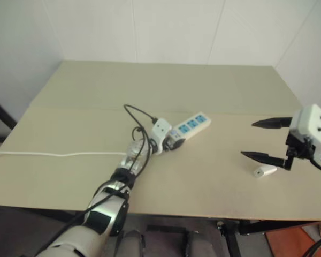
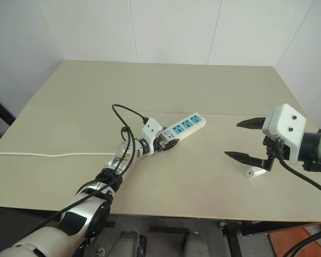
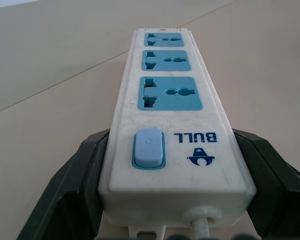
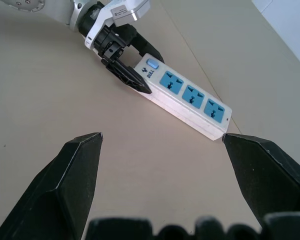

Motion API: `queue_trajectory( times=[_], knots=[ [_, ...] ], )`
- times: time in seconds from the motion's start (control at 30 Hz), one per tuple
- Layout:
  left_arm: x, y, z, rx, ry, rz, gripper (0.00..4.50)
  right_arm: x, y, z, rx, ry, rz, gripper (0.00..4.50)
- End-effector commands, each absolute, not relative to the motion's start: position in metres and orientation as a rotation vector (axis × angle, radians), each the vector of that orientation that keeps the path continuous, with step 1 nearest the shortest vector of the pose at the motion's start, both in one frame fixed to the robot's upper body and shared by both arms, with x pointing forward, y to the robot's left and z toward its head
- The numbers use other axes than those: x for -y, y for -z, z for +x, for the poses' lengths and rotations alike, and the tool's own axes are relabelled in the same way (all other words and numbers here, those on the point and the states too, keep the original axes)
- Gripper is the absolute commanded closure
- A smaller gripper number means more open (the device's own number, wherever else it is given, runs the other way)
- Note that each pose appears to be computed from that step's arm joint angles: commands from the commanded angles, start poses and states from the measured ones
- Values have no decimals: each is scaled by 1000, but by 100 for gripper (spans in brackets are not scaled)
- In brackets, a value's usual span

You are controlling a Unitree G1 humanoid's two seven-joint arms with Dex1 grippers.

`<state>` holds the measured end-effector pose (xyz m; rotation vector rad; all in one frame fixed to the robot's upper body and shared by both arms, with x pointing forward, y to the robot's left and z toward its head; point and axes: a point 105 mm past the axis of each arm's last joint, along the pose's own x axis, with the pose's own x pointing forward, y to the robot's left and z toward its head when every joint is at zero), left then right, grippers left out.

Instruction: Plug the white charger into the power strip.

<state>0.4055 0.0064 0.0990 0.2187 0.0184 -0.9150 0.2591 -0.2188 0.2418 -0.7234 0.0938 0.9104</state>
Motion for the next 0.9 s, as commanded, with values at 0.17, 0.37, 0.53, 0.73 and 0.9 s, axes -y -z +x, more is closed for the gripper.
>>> queue_trajectory(
  times=[0.17,0.37,0.53,0.73,0.9],
  knots=[
    [-21,-102,363,32,1283,269,122,218,-252,258,-73,-911,-745,0],
    [-57,-103,329,9,1538,383,122,222,-245,260,-128,-948,-794,0],
    [-65,-100,318,-21,1601,406,122,239,-224,266,-295,-981,-983,0],
    [-58,-98,316,-6,1597,389,122,260,-193,266,-498,-1096,-1268,0],
    [-56,-97,318,-3,1583,387,122,268,-180,273,-543,-1142,-1376,0]
  ],
)
